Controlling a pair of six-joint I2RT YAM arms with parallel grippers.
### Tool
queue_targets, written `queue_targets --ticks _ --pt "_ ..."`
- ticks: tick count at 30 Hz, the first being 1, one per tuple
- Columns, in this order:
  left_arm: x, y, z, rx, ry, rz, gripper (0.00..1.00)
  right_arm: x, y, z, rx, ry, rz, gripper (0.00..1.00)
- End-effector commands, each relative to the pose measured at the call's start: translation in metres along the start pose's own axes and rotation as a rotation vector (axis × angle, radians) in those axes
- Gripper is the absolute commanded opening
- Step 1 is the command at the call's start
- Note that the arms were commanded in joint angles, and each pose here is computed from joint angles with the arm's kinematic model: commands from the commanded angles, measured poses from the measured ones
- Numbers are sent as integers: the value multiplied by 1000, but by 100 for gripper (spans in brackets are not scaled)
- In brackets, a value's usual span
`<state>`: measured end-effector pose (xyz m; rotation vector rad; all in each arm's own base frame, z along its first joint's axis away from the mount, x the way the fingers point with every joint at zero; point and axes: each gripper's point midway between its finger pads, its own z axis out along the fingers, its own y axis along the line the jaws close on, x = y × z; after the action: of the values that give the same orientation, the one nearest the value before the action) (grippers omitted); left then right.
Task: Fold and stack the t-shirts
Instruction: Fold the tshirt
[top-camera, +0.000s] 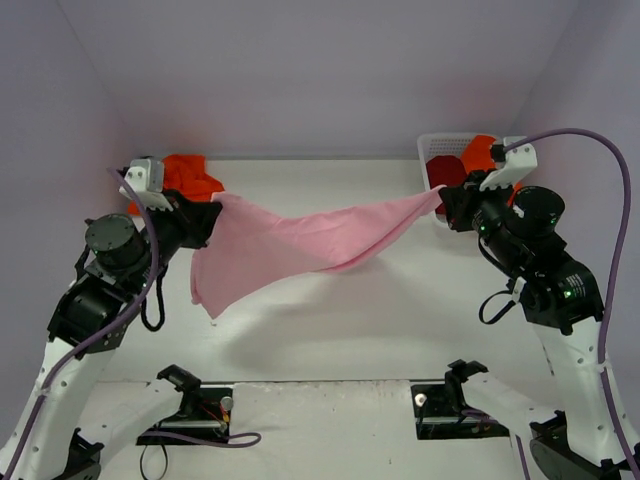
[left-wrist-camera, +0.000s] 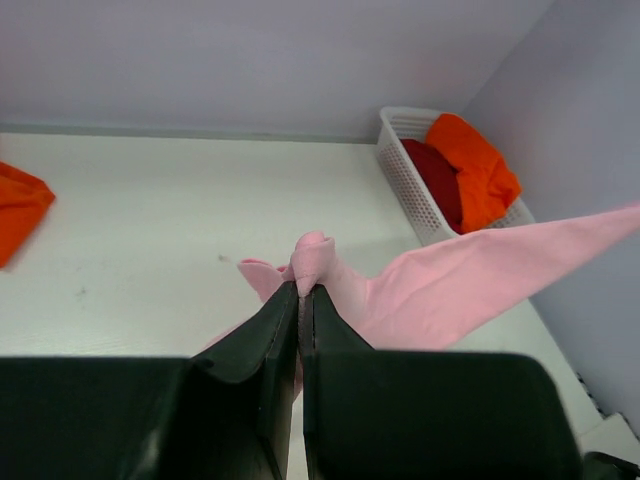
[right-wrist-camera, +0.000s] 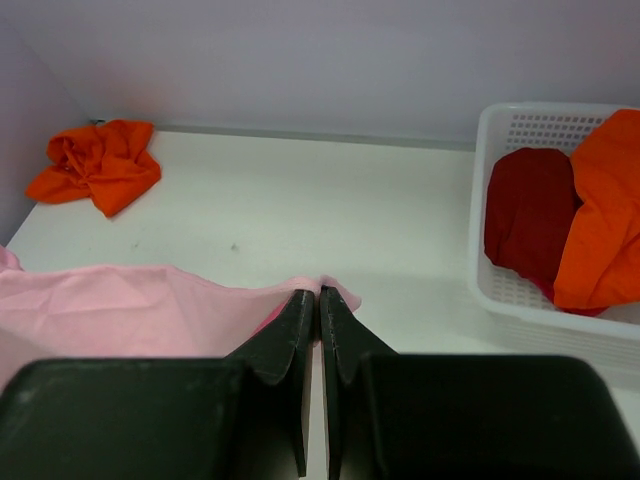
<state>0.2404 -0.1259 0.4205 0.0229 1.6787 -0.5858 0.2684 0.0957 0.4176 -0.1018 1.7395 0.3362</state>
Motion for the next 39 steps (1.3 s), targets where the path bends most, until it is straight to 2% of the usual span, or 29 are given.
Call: queue_targets --ticks 1,3,4,6,10,15,23,33,34,36,38,39 --pt "16 -15 2 89 26 -87 0 -21 11 3 -46 -66 17 0" --pt "37 -21 12 134 68 -147 0 -18 11 7 -40 -56 22 0" --pt "66 -14 24 115 136 -189 0 -16 10 12 -36 -44 22 0" --pt "99 -10 38 122 192 -231 0 -14 10 17 -33 -35 21 0" --pt "137 -7 69 121 257 -299 0 -7 6 28 -7 -15 15 0" --pt "179 1 100 75 363 -317 0 14 4 52 6 44 19 0" --pt "220 13 123 49 409 -338 0 49 -1 77 24 111 17 0" --pt "255 25 139 11 477 -318 0 62 -3 88 30 144 0 0" --pt "255 25 140 11 475 -317 3 63 -4 89 31 149 0 0" --pt "258 28 143 -2 475 -306 31 64 -4 89 31 149 -3 0" --pt "257 29 147 -4 471 -299 50 62 -4 89 30 146 -6 0" --pt "258 29 149 -5 472 -294 54 63 -3 89 29 148 -8 0"
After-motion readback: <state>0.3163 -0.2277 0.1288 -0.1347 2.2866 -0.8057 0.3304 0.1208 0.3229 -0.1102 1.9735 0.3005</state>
